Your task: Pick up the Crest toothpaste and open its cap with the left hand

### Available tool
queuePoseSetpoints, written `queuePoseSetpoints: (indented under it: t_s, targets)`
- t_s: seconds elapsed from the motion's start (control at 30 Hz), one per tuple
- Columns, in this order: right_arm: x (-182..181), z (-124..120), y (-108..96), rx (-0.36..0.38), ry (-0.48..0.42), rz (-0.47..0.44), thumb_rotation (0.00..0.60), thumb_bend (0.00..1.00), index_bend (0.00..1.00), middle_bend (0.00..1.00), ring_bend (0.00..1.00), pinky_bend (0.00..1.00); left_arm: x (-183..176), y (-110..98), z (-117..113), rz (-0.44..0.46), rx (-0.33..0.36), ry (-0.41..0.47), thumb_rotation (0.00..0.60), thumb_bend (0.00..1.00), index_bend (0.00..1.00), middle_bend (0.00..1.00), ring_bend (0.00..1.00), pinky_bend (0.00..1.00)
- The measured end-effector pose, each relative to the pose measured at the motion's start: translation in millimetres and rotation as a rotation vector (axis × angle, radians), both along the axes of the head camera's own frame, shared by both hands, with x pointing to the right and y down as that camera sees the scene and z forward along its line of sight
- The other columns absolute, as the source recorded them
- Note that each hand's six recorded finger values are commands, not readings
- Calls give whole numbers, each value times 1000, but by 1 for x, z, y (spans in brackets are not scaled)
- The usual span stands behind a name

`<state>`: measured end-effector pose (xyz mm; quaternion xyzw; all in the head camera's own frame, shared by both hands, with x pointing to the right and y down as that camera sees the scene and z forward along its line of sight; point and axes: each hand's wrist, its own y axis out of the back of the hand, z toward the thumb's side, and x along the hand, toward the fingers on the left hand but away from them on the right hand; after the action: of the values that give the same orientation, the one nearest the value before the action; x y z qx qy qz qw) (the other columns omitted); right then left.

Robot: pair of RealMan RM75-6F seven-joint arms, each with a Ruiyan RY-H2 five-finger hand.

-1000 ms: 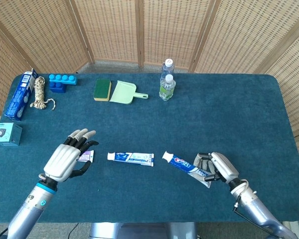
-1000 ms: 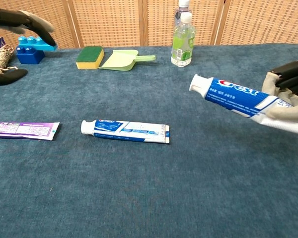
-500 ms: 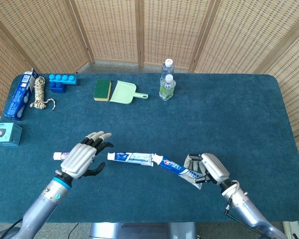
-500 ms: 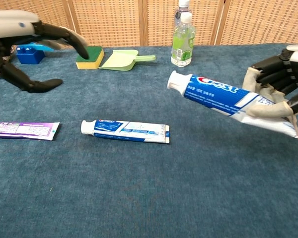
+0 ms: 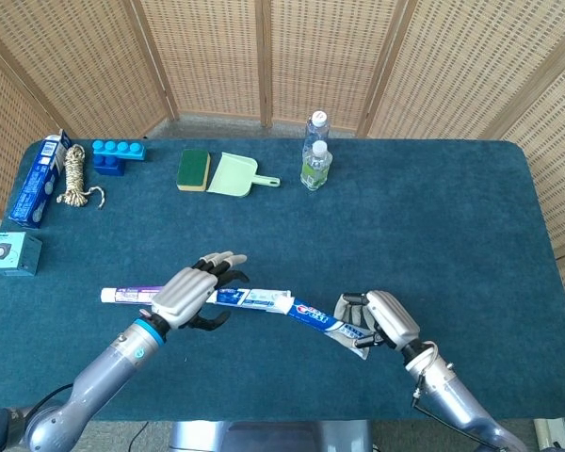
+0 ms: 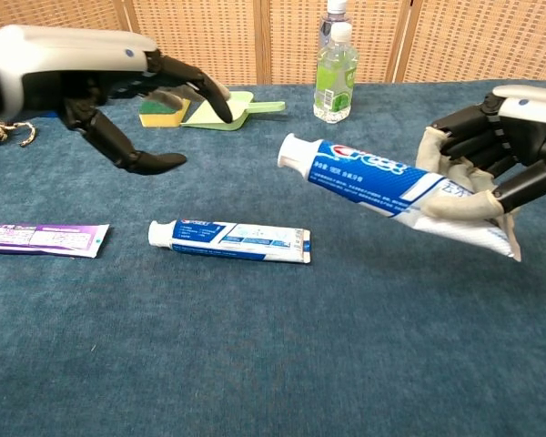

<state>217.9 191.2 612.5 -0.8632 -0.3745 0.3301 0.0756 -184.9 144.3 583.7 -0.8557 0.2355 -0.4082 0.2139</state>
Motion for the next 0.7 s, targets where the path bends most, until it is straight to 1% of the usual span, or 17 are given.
queuePoseSetpoints:
  t_s: [0.37, 0.7]
  targets:
    - [-18, -3, 1, 8, -27, -24, 600, 557, 946, 710, 664, 801, 28, 0, 8, 25, -44, 31, 600, 378, 235, 84, 37, 60]
    - [-27, -2, 1, 1, -34, -41, 600, 558, 946, 710, 665, 801, 39, 2, 9, 16, -65, 61, 600, 376, 244, 89, 37, 67]
